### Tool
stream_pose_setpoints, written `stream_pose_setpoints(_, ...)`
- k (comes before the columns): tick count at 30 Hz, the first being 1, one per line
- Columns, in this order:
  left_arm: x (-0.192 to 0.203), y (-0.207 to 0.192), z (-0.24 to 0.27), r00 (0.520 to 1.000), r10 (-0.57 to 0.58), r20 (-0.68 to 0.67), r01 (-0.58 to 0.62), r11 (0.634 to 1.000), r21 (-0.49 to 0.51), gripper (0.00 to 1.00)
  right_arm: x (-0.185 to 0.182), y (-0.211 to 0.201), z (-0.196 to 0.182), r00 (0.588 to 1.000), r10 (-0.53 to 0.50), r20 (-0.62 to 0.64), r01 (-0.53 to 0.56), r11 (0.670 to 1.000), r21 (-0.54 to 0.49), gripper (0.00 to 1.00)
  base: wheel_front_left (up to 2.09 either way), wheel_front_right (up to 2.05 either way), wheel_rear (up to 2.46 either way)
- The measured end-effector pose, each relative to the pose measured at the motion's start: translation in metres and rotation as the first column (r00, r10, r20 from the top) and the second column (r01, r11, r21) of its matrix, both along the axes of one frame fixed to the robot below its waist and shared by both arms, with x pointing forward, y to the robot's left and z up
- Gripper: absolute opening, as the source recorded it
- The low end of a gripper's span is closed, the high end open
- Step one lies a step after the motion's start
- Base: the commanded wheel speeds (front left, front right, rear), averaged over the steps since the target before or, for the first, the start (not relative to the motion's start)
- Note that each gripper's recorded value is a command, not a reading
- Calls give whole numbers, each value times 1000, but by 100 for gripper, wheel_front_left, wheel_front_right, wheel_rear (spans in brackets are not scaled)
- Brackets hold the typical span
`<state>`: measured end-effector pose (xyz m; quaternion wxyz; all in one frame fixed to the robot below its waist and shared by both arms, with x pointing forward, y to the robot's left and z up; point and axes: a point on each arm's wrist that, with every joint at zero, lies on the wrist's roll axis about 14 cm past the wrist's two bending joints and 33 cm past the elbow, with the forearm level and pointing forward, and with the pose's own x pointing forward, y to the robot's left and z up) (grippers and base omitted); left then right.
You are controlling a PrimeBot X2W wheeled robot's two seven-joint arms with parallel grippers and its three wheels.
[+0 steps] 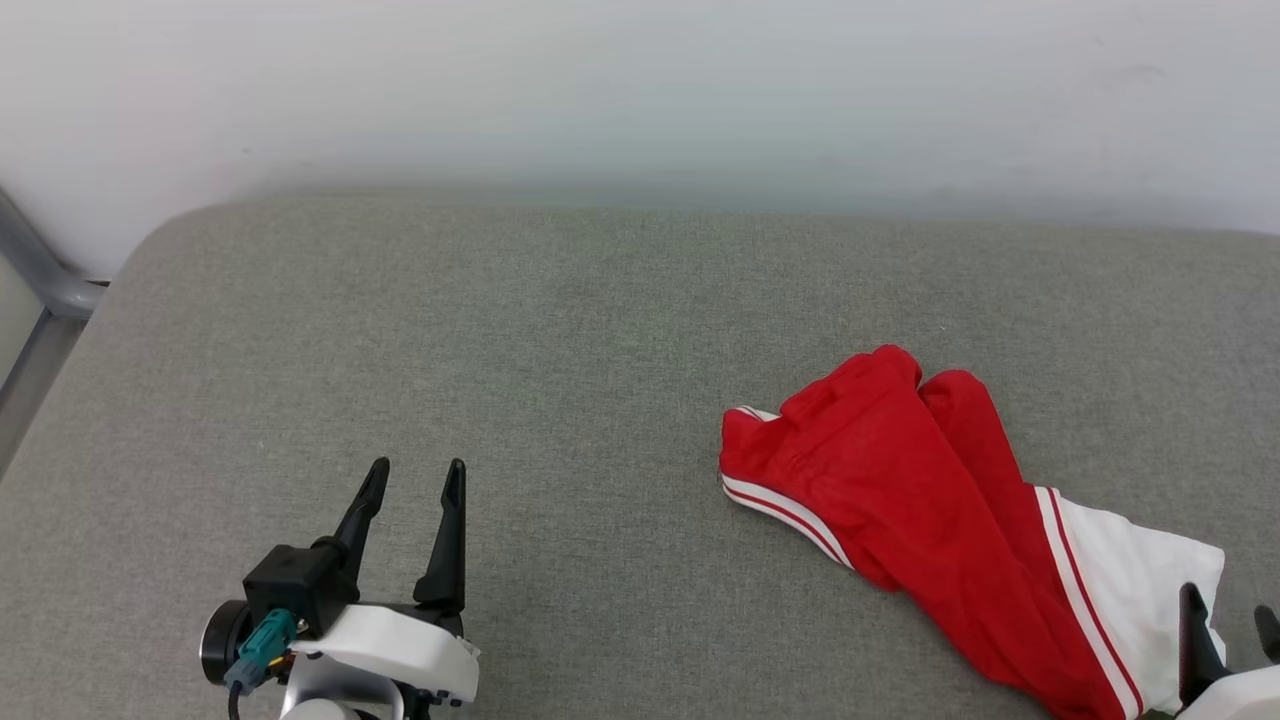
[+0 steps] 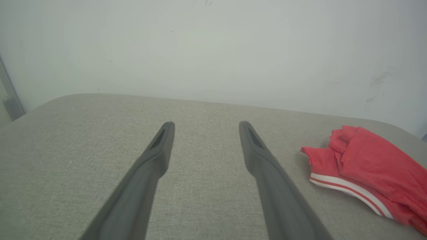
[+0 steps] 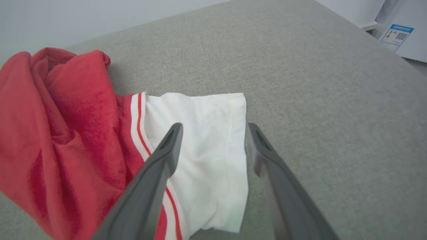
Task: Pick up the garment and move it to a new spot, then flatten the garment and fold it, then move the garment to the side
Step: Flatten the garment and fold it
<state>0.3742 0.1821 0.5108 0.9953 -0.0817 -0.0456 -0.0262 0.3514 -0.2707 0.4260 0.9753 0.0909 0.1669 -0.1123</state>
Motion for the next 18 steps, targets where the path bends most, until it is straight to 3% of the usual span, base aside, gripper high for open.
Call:
stream_pose_setpoints(6, -5, 1, 3, 1000, 5, 7, -5, 1000, 2, 100, 12, 22, 25, 993, 73, 98, -71, 997, -25, 100, 0, 0, 0)
stream_pose_setpoints(11, -4, 0, 4, 1000, 1, 9, -1, 1000, 3, 100, 22, 68, 22, 976, 220, 7, -220, 976, 6, 100, 0, 0, 0)
stream_pose_setpoints(18, 4, -1, 0, 1000, -6, -7, 6, 1000, 6, 100, 51, 115, 27, 897, 422, -133, -425, 905, 9, 100, 0, 0, 0)
